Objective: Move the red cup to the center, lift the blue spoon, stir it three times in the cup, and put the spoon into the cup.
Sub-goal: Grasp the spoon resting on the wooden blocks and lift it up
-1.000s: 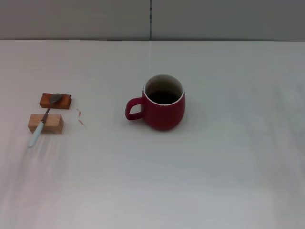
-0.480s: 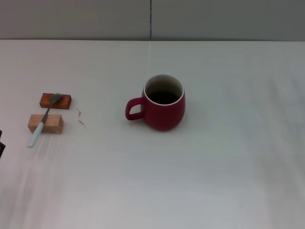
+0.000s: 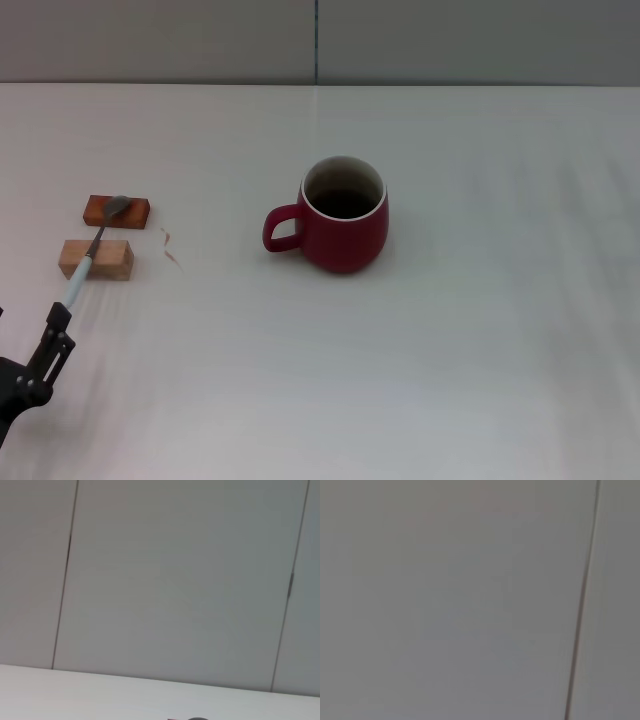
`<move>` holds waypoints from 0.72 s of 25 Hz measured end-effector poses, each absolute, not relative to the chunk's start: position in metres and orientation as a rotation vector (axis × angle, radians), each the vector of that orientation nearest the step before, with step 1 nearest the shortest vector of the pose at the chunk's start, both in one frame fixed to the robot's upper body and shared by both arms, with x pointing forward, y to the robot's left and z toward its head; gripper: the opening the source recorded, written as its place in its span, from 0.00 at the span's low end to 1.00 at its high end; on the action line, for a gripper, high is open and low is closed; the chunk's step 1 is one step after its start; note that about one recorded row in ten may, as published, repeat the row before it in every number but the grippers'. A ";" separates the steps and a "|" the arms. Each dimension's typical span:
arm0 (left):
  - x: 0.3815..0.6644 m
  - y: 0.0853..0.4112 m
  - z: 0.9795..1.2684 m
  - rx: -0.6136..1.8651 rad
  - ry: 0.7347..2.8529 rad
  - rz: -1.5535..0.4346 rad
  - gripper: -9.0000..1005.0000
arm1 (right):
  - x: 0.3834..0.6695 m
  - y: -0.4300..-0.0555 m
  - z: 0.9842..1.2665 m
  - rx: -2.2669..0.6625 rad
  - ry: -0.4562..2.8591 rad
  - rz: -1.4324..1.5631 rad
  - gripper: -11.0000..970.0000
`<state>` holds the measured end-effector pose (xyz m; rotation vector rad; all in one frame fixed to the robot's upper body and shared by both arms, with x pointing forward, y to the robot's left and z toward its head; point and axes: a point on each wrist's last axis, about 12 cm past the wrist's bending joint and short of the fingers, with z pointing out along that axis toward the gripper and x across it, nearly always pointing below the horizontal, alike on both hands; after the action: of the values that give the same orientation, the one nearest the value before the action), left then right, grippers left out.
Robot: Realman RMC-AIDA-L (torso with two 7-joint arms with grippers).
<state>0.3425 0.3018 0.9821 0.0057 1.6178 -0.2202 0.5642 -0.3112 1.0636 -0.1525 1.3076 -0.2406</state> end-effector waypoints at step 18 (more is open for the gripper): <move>0.364 0.297 0.975 0.055 1.687 -0.246 0.79 | 0.563 -0.311 1.063 -0.155 1.304 -0.241 0.72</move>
<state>0.3641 0.2969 0.9752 0.0552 1.6868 -0.2464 0.5630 -0.3114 1.0634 -0.1546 1.3043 -0.2409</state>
